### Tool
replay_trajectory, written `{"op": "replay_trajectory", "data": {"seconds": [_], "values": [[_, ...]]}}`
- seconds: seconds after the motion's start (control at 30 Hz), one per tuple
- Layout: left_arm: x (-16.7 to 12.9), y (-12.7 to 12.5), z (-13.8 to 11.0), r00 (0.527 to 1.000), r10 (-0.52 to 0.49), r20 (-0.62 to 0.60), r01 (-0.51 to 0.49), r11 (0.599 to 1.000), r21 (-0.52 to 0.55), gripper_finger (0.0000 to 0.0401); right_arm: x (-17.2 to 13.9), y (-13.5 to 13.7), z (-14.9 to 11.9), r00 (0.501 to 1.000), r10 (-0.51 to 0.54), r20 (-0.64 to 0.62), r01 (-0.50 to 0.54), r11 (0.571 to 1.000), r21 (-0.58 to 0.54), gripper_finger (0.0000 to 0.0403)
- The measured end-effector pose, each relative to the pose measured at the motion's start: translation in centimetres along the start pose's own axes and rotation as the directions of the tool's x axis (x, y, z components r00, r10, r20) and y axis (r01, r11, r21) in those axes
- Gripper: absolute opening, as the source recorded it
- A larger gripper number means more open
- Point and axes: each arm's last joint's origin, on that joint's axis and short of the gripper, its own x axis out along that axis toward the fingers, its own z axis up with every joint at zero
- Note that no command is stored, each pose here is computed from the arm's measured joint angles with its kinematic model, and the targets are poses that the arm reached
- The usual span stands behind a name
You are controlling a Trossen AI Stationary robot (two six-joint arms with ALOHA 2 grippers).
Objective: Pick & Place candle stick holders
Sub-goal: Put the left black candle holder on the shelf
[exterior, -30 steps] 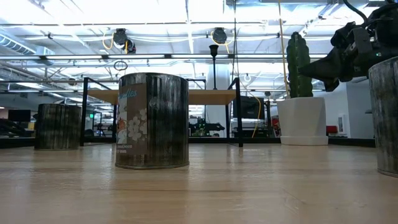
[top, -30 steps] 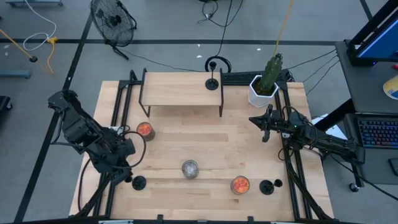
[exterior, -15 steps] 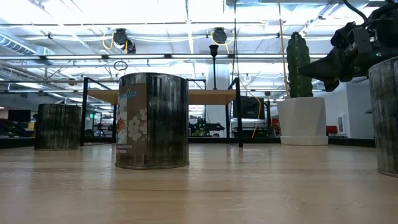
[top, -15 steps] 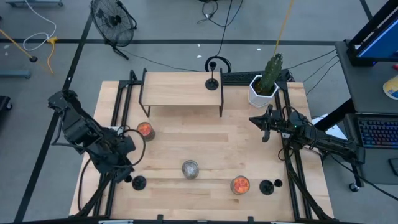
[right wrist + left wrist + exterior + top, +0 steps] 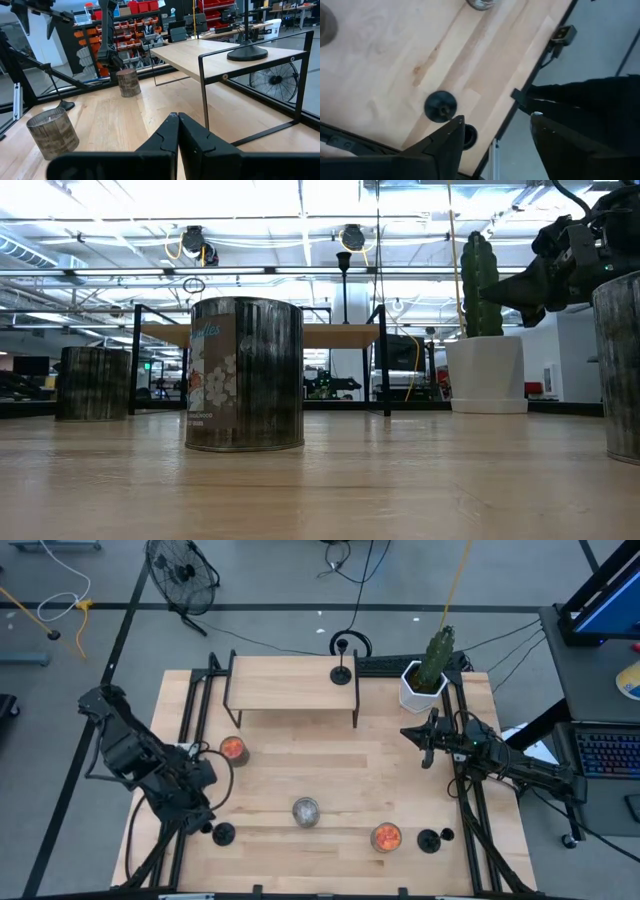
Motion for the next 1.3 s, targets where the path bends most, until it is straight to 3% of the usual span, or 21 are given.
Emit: {"op": "replay_trajectory", "data": {"seconds": [0.3, 0.5, 0.67, 0.83, 1.07, 1.3], "values": [[-0.1, -0.1, -0.9, 1.000, 0.005, -0.007, -0.005, 0.996, 0.084, 0.0244, 0.0, 0.0, 0.0, 1.000, 0.000, 0.000, 0.000, 1.000, 0.000, 0.0000], [-0.1, 0.9, -1.2, 0.994, 0.109, -0.025, -0.109, 0.994, -0.023, 0.0244, 0.0, 0.0, 0.0, 1.000, 0.000, 0.000, 0.000, 1.000, 0.000, 0.0000], [-0.1, 1.0, -1.3, 0.991, 0.123, -0.047, -0.127, 0.985, -0.115, 0.0244, 0.0, 0.0, 0.0, 1.000, 0.000, 0.000, 0.000, 1.000, 0.000, 0.0000], [0.9, 0.5, -1.3, 0.985, 0.162, -0.059, -0.169, 0.977, -0.134, 0.0244, 0.0, 0.0, 0.0, 1.000, 0.000, 0.000, 0.000, 1.000, 0.000, 0.0000], [3.4, -0.2, -2.1, 0.919, 0.322, -0.227, -0.348, 0.934, -0.082, 0.0244, 0.0, 0.0, 0.0, 1.000, -0.001, 0.000, 0.001, 1.000, 0.000, 0.0000], [4.5, -0.5, -2.4, 0.897, 0.397, -0.197, -0.415, 0.908, -0.059, 0.0244, 0.0, 0.0, 0.0, 1.000, 0.000, 0.000, 0.000, 1.000, 0.000, 0.0000]]}}
